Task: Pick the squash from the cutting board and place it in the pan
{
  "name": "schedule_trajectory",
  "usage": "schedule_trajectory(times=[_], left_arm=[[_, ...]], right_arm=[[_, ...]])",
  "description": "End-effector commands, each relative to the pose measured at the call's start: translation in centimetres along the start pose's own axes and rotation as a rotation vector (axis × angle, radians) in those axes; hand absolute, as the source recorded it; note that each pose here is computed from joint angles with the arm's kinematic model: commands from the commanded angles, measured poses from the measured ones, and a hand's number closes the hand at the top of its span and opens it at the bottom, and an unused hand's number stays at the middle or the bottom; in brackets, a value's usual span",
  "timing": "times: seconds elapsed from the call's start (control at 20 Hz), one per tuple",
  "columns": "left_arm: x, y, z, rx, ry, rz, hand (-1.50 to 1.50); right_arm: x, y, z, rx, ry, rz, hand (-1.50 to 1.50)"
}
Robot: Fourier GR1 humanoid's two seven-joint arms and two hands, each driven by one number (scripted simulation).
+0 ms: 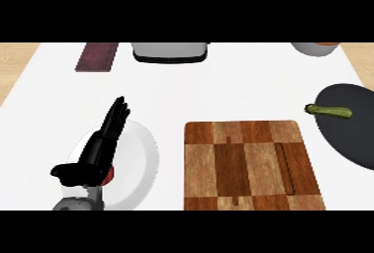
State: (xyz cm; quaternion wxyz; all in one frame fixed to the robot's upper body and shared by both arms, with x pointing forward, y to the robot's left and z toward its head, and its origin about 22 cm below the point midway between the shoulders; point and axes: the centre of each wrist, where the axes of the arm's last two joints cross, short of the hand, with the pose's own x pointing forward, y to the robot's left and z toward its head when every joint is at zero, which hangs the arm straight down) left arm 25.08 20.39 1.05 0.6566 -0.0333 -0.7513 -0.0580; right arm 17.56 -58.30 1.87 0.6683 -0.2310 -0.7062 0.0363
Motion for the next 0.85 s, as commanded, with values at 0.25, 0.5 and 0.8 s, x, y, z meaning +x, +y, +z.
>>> schedule_trajectory(times=[0.25,0.5,0.8], left_arm=[[0.2,-1.0,1.6,0.008,-0.011,0.009,0.00],[0.0,-0.2,1.2,-0.002,0.000,0.001,0.00],[0.2,0.6,-0.1,-0.006,-0.005,0.004,0.00]], right_arm=[[-0.6,-1.2,2.2,0.069,-0.102,-0.050,-1.50],[0.2,-2.2,1.9,0.075,-0.114,-0.035,-1.50],[-1.0,-0.6,2.3,0.044,-0.146,0.070,-1.50]])
